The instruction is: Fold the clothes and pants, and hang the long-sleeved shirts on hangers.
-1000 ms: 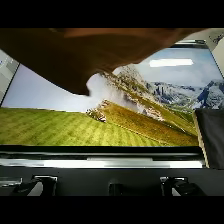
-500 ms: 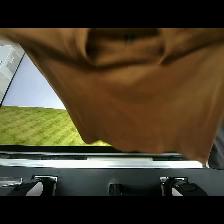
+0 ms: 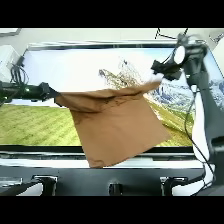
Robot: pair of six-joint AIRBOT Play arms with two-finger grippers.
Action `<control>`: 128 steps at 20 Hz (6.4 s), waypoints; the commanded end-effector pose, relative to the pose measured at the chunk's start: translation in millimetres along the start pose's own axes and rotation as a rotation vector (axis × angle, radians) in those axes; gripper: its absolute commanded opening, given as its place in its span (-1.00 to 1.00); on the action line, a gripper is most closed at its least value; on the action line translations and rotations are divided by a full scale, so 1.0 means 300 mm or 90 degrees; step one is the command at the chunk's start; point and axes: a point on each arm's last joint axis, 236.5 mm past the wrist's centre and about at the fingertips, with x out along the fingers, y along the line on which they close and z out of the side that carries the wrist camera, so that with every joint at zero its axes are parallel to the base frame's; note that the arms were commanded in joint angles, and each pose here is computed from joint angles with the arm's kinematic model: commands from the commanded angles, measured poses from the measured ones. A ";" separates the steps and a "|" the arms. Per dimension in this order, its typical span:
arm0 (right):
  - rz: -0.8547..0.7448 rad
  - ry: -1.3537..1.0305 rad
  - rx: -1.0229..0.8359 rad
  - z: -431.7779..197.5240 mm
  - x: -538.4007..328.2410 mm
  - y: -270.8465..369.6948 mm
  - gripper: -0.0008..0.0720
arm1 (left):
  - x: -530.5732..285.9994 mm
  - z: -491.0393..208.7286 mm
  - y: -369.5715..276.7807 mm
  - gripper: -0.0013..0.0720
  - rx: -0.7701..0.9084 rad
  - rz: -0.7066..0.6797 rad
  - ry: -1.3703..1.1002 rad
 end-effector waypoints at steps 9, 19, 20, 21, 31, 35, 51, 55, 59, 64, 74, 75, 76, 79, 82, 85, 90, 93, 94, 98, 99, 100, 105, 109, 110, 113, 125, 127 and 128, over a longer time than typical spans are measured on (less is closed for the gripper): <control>0.112 0.488 0.005 -0.685 -0.006 -0.245 0.69 | -0.009 0.010 0.228 -0.89 -0.065 0.037 -0.014; 0.191 0.556 0.123 -1.291 0.004 -0.139 0.76 | -0.006 0.009 0.222 -0.89 -0.064 0.035 -0.013; 0.189 0.540 0.114 -1.294 0.020 -0.122 0.79 | -0.006 0.006 0.222 -0.89 -0.064 0.035 -0.011; 0.196 0.516 0.111 -1.288 0.040 -0.090 0.88 | -0.006 0.006 0.221 -0.89 -0.064 0.035 -0.010; 0.197 0.248 0.164 -0.924 0.181 -0.047 -0.87 | -0.004 0.000 0.237 -0.89 -0.061 0.046 -0.006; 0.182 0.048 0.352 -0.446 0.152 -0.309 -0.87 | 0.039 -0.063 0.235 -0.89 -0.072 0.030 0.055; 0.194 0.501 0.233 -1.273 -0.040 -0.360 0.68 | 0.254 -0.249 0.182 -0.90 -0.070 0.000 0.205; 0.219 0.473 0.247 -1.275 -0.032 -0.317 0.60 | 0.253 -0.247 0.181 -0.90 -0.069 0.000 0.204; 0.199 0.442 0.180 -1.318 0.013 -0.209 -0.31 | 0.241 -0.229 0.153 -0.90 -0.068 -0.013 0.191; 0.219 0.355 0.046 -1.059 -0.054 -0.155 -0.88 | 0.084 -0.018 0.022 -0.90 0.021 -0.018 0.068; 0.215 -0.715 -0.136 -0.019 -1.742 -0.083 -0.88 | -1.295 0.316 -0.926 -0.90 0.391 -0.052 -0.731; 0.221 -0.740 -0.139 -0.054 -1.802 -0.084 -0.88 | -1.332 0.255 -0.970 -0.90 0.400 -0.069 -0.752; 0.223 -0.756 -0.142 -0.082 -1.840 -0.088 -0.88 | -1.378 0.210 -1.006 -0.90 0.405 -0.085 -0.784; 0.238 -0.790 -0.131 -0.097 -1.899 -0.089 -0.88 | -1.567 0.133 -1.082 -0.90 0.427 -0.107 -0.926; 0.247 -0.823 -0.123 -0.054 -1.924 -0.083 -0.88 | -1.592 0.137 -1.081 -0.90 0.445 -0.084 -0.952; 0.214 -0.728 -0.129 0.007 -1.749 -0.085 -0.87 | -1.405 0.241 -0.945 -0.90 0.445 0.016 -0.829; 0.103 -0.283 -0.145 0.019 -0.944 -0.167 -0.87 | -0.749 0.411 -0.469 -0.90 0.377 0.112 -0.468; 0.071 -0.133 -0.100 0.007 -0.469 -0.247 -0.87 | -0.235 0.390 -0.196 -0.89 0.289 0.098 -0.295; 0.063 -0.091 -0.064 -0.013 -0.336 -0.272 -0.87 | -0.078 0.361 -0.124 -0.89 0.265 0.097 -0.246; 0.124 0.081 0.154 -0.137 -0.043 -0.215 -0.87 | 0.337 0.177 0.038 -0.89 0.177 0.082 -0.056; 0.131 0.102 0.158 -0.158 -0.006 -0.199 -0.87 | 0.395 0.132 0.065 -0.89 0.135 0.081 -0.020; 0.125 0.115 0.154 -0.176 0.023 -0.195 -0.87 | 0.432 0.095 0.090 -0.89 0.093 0.081 0.009; 0.117 0.098 0.132 -0.145 -0.013 -0.259 0.23 | 0.338 0.083 0.157 0.55 0.029 0.083 0.060; 0.031 0.238 0.123 -0.299 -0.153 -0.601 0.52 | 0.077 -0.027 0.381 0.81 -0.016 0.131 0.190; 0.026 0.298 0.138 -0.378 -0.180 -0.657 0.52 | 0.040 -0.086 0.456 0.75 -0.054 0.150 0.223; 0.025 0.391 0.170 -0.583 -0.174 -0.715 0.52 | 0.060 -0.290 0.556 0.45 -0.161 0.130 0.298; 0.028 0.454 0.170 -0.847 -0.104 -0.728 0.52 | 0.317 -0.497 0.452 0.25 -0.150 0.034 0.320; 0.020 0.456 0.167 -0.850 -0.105 -0.737 0.52 | 0.333 -0.501 0.438 0.24 -0.138 0.036 0.322; 0.016 0.457 0.165 -0.852 -0.106 -0.743 0.52 | 0.342 -0.499 0.434 0.12 -0.133 0.039 0.319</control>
